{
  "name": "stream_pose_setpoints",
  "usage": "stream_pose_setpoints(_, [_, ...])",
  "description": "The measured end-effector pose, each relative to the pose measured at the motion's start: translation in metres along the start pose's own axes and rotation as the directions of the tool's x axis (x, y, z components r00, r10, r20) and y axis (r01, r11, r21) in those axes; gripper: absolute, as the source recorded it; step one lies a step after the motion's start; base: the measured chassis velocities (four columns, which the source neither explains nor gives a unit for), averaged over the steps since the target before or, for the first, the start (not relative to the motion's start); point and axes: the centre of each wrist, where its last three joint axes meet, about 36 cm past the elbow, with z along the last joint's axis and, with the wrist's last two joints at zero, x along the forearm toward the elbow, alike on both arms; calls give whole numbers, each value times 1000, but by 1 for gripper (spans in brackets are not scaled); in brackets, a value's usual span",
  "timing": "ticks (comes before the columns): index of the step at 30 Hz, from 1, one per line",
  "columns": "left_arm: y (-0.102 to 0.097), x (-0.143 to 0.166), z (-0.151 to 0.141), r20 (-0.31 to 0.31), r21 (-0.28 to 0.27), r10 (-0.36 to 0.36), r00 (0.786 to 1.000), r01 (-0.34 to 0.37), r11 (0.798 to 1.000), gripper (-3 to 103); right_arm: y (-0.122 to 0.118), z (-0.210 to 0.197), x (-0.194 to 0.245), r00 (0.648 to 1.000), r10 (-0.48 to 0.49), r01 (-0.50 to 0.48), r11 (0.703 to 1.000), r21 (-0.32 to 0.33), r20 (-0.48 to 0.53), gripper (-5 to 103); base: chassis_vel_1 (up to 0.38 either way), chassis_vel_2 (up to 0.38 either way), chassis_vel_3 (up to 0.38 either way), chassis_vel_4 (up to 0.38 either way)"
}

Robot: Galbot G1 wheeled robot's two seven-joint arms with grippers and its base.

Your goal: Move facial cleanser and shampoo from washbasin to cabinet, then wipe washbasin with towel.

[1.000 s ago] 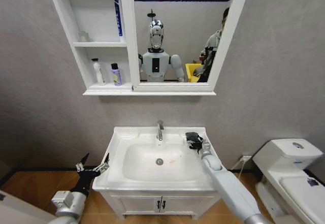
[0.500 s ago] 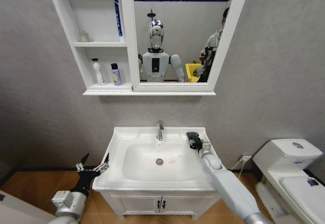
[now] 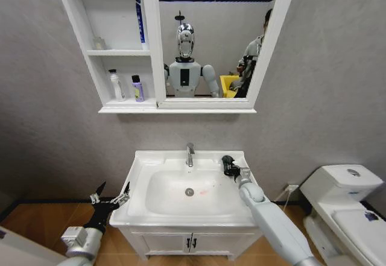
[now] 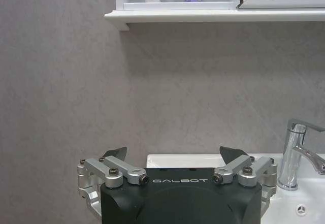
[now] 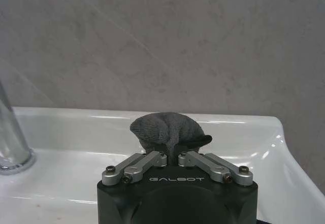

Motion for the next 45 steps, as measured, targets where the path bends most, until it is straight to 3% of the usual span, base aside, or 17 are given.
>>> stream_pose_setpoints(1, [0, 0, 0, 0, 0, 0, 1000, 0, 1000, 100, 0, 0, 0, 1000, 0, 0, 1000, 0, 0, 5, 0, 0, 0, 0])
stream_pose_setpoints(5, [0, 0, 0, 0, 0, 0, 1000, 0, 1000, 100, 67, -18, 37, 988, -123, 111, 986, -121, -94, 5, 0, 0, 0, 0])
stream_pose_setpoints(6, [0, 0, 0, 0, 0, 0, 1000, 0, 1000, 100, 67, -18, 37, 988, -123, 111, 986, -121, -94, 5, 0, 0, 0, 0])
stream_pose_setpoints(8, [0, 0, 0, 0, 0, 0, 1000, 0, 1000, 100, 110, -6, 45, 968, -199, 177, 973, -146, -153, 5, 0, 0, 0, 0])
stream_pose_setpoints(10, [0, 0, 0, 0, 0, 1, 1000, -1, 1000, 100, 121, -2, 44, 963, -214, 189, 970, -155, -165, 5, 0, 0, 0, 0])
stream_pose_setpoints(13, [0, 0, 0, 0, 0, 0, 1000, 0, 1000, 100, 165, 17, 25, 940, -254, 211, 958, -195, -228, 5, 0, 0, 0, 0])
stream_pose_setpoints(16, [0, 0, 0, 0, 0, 0, 1000, 0, 1000, 100, 183, 25, 10, 931, -261, 209, 954, -215, -256, 5, 0, 0, 0, 0])
stream_pose_setpoints(22, [0, 0, 0, 0, 0, 0, 1000, 0, 1000, 100, 189, 47, -6, 917, -249, 184, 957, -224, -311, 5, 0, 0, 0, 0])
stream_pose_setpoints(30, [0, 0, 0, 0, 0, 0, 1000, 0, 1000, 100, 162, 77, -9, 910, -198, 126, 969, -213, -365, 5, 0, 0, 0, 0])
stream_pose_setpoints(45, [0, 0, 0, 0, 0, 0, 1000, 0, 1000, 100, 133, 88, 4, 905, -129, 70, 985, -159, -405, 5, 0, 0, 0, 0])
